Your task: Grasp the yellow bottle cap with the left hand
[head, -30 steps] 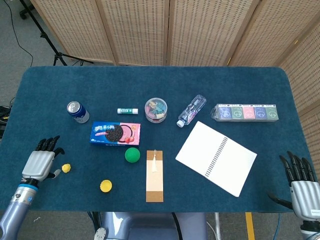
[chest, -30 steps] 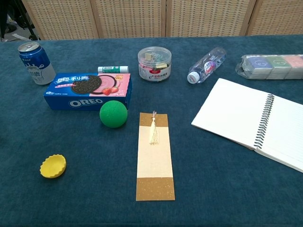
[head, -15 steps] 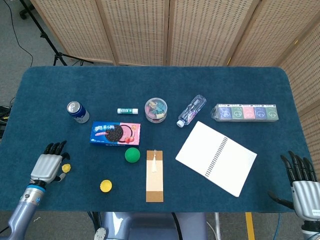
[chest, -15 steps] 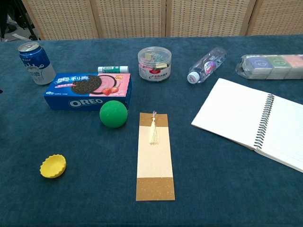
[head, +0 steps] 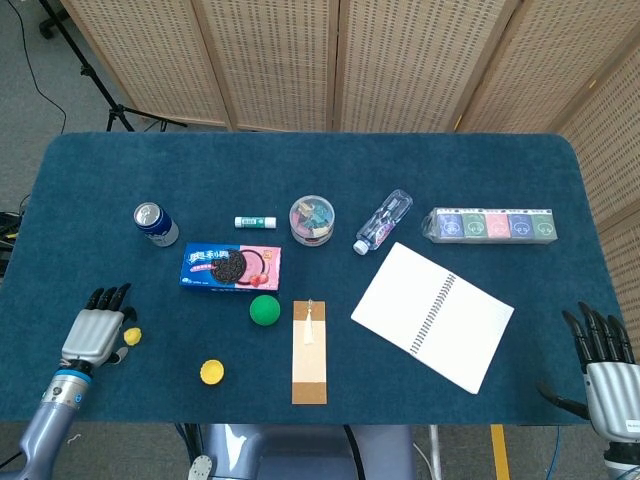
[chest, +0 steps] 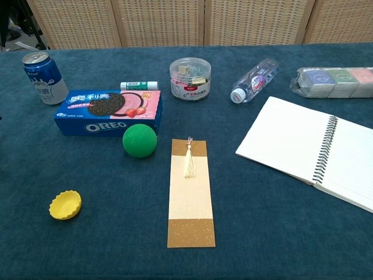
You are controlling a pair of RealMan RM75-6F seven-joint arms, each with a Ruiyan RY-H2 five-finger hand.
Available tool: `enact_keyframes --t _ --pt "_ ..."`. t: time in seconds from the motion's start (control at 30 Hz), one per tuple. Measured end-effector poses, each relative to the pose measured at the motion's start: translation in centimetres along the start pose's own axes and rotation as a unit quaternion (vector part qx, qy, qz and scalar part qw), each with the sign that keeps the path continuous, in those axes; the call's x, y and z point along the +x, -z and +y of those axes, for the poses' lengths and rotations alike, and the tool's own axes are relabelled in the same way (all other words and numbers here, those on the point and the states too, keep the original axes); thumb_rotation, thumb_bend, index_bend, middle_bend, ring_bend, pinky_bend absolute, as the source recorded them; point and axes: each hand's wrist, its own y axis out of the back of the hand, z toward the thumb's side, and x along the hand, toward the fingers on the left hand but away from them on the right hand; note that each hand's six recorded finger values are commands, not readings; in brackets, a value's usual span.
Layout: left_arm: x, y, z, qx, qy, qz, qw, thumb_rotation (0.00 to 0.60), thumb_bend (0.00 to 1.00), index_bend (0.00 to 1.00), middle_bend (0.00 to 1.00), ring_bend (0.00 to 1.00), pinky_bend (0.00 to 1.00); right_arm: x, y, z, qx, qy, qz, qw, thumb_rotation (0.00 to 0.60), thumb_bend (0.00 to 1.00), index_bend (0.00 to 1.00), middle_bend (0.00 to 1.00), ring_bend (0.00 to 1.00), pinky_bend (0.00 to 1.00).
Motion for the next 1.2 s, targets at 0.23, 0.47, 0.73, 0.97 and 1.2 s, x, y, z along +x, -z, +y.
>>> enact_keyframes --t 0.23,0.47,0.73,0.97,1.2 --pt "0.5 -0.1 -0.3 -0.008 0.003 0.000 1.0000 0.600 0.24 0.43 0.00 0.00 0.00 0.0 0.0 0.0 0.000 0.000 0.000 1.0000 0.600 0.00 0.03 0.00 0.00 0.00" --pt "0.8 -0.1 -0.7 -0.011 0.007 0.001 0.9999 0.600 0.25 0.48 0.00 0.00 0.00 0.0 0.0 0.1 0.000 0.001 0.000 1.0000 0.600 0.00 0.03 0.00 0.00 0.00" --pt "0.8 -0.3 -0.5 -0.012 0.001 -0.001 0.9999 0.600 0.25 0.56 0.00 0.00 0.00 0.0 0.0 0.0 0.000 0.001 0.000 1.0000 0.600 0.00 0.03 0.00 0.00 0.00" --pt "0.7 -0.4 -0.2 -0.017 -0.006 -0.003 0.9998 0.600 0.25 0.56 0.00 0.00 0.00 0.0 0.0 0.0 0.000 0.001 0.000 1.0000 0.600 0.00 0.03 0.00 0.00 0.00" --pt "0.6 -1.2 0.6 -0.027 -0.015 -0.016 0.9994 0.600 0.25 0.56 0.00 0.00 0.00 0.1 0.0 0.0 0.001 0.001 0.001 1.0000 0.600 0.00 0.03 0.00 0.00 0.00"
